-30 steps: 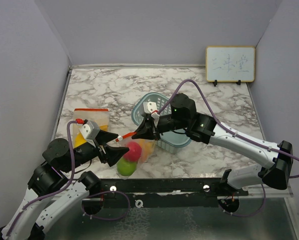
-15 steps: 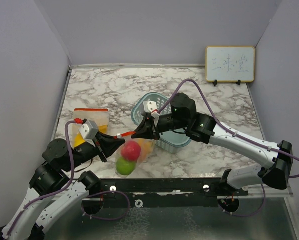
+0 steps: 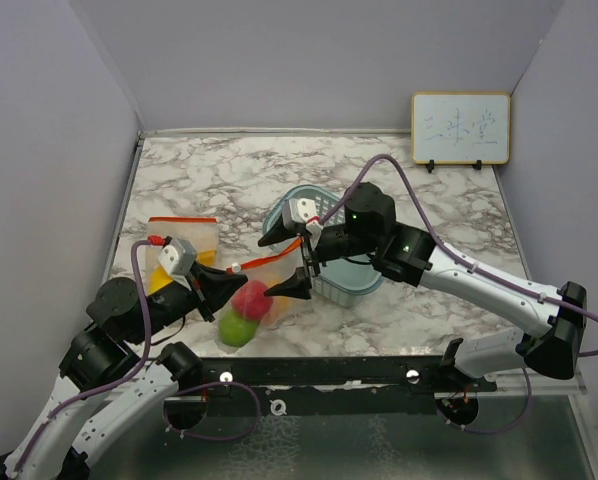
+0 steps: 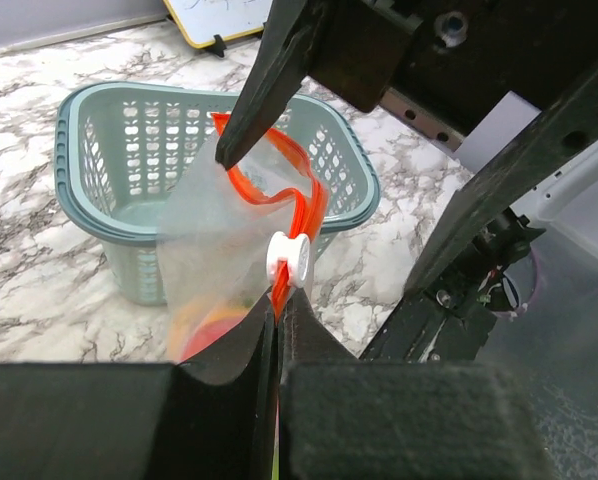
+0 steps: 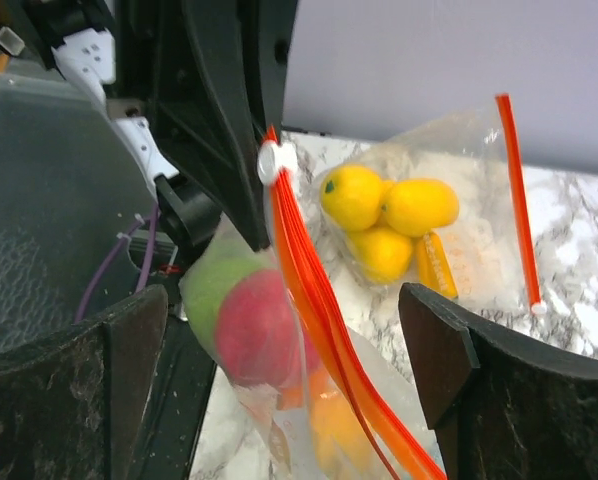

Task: Place the food in the zip-top bag and seal the zipper
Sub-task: Pick up the zipper food storage bag at the center of the board, then zip the zipper food storage bag.

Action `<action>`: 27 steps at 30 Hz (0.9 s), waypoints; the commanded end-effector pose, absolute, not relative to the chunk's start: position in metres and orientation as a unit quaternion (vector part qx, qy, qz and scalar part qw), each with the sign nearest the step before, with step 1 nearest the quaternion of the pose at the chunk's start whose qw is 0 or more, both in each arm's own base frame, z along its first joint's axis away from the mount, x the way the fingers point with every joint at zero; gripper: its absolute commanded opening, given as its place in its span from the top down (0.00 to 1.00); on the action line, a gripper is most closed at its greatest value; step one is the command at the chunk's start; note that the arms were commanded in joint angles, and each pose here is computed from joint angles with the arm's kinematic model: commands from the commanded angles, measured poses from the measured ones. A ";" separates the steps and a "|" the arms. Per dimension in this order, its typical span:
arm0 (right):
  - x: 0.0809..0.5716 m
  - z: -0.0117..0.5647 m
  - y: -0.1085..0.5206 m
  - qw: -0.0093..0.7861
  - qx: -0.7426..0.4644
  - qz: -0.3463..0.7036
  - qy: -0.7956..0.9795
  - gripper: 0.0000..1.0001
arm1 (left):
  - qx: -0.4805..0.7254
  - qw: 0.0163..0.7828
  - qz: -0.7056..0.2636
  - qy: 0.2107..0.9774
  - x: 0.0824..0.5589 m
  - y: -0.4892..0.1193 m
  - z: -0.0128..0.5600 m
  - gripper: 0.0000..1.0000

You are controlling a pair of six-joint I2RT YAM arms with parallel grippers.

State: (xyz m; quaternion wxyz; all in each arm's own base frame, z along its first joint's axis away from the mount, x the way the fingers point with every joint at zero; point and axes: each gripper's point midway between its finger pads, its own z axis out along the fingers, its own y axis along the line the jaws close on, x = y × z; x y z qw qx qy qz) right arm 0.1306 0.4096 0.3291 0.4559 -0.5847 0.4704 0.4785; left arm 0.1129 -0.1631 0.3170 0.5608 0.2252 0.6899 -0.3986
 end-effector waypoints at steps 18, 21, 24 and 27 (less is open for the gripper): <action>0.085 0.359 0.425 0.337 -0.634 0.589 0.370 0.55 | 0.274 0.519 -0.436 0.682 0.100 -0.184 0.311 1.00; 0.083 0.358 0.423 0.335 -0.630 0.591 0.375 0.59 | 0.270 0.523 -0.431 0.684 0.103 -0.182 0.311 1.00; 0.084 0.360 0.421 0.344 -0.625 0.590 0.378 0.59 | 0.268 0.524 -0.428 0.686 0.104 -0.182 0.311 1.00; 0.087 0.358 0.423 0.344 -0.621 0.586 0.390 0.60 | 0.268 0.522 -0.428 0.687 0.105 -0.183 0.310 1.00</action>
